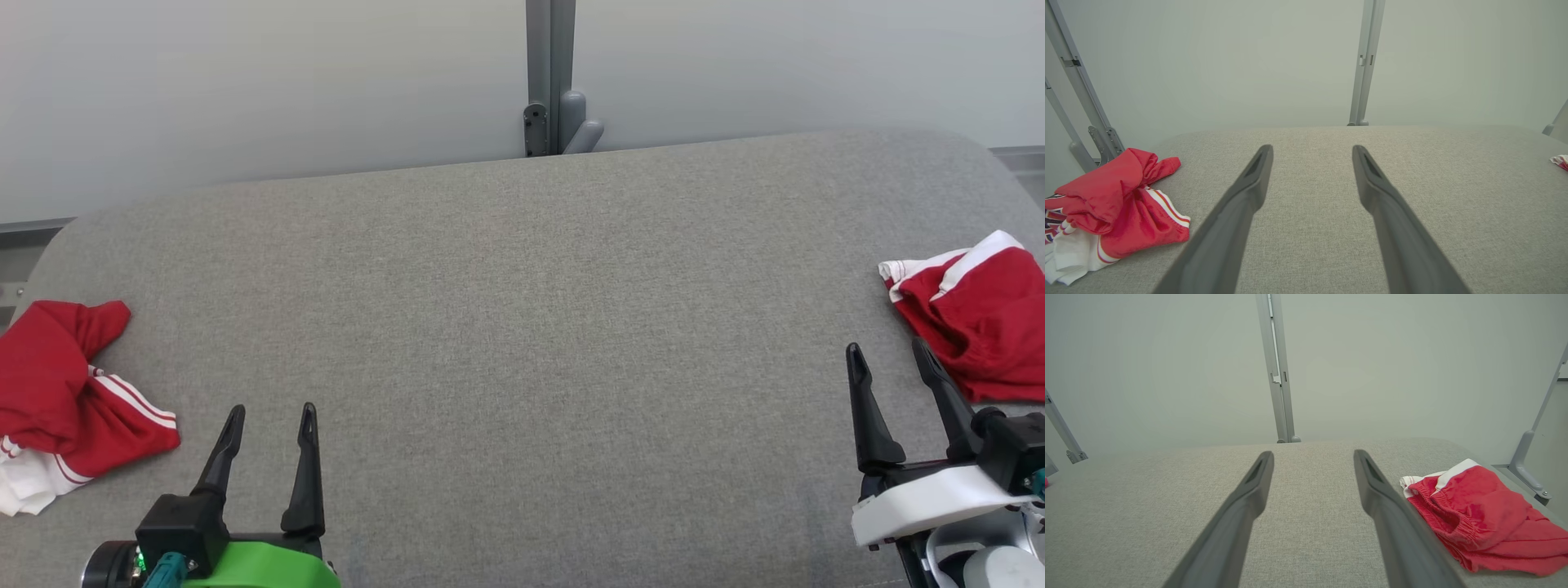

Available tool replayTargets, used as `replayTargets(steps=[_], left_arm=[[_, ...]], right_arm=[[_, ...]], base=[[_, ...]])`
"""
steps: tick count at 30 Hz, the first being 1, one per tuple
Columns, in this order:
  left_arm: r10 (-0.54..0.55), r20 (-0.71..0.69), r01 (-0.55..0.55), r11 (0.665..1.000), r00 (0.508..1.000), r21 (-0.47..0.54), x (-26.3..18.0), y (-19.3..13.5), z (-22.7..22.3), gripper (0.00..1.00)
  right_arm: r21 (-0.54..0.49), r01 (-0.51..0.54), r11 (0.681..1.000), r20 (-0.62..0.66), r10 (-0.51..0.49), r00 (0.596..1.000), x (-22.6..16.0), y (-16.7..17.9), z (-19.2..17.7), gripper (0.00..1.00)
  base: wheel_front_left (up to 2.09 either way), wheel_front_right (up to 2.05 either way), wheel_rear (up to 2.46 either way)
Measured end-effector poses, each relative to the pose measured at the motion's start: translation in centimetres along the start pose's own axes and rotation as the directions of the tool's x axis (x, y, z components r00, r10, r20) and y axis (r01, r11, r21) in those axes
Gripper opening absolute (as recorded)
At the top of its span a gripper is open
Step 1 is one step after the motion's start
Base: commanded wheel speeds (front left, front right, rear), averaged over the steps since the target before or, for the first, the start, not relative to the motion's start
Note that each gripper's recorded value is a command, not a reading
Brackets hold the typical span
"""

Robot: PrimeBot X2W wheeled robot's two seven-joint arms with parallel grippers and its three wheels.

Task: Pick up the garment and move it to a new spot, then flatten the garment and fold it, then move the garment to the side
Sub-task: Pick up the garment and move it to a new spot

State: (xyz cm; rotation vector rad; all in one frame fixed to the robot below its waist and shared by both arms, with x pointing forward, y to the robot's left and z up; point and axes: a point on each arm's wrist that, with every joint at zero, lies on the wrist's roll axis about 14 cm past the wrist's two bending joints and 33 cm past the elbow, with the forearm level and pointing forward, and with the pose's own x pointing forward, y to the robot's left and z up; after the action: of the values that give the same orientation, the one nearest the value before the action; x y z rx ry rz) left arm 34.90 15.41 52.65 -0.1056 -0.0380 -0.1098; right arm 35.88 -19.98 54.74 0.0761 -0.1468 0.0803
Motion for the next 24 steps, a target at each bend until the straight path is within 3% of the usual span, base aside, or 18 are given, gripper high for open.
replayTargets(steps=[17,24], left_arm=[[0.007,-0.017,-0.007,1.0,1.0,-0.003,-0.2,0.1,-0.4,1.0],[0.089,0.027,-0.089,0.996,0.996,-0.02,-0.7,2.2,0.8,1.0]], right_arm=[[-0.001,0.006,1.0,-0.002,-0.006,1.0,0.1,-0.2,-0.1,1.0],[0.016,-0.082,0.997,-0.001,0.082,0.997,1.4,2.8,-0.2,1.0]], base=[[0.0,0.0,0.0],[0.0,0.0,0.0]])
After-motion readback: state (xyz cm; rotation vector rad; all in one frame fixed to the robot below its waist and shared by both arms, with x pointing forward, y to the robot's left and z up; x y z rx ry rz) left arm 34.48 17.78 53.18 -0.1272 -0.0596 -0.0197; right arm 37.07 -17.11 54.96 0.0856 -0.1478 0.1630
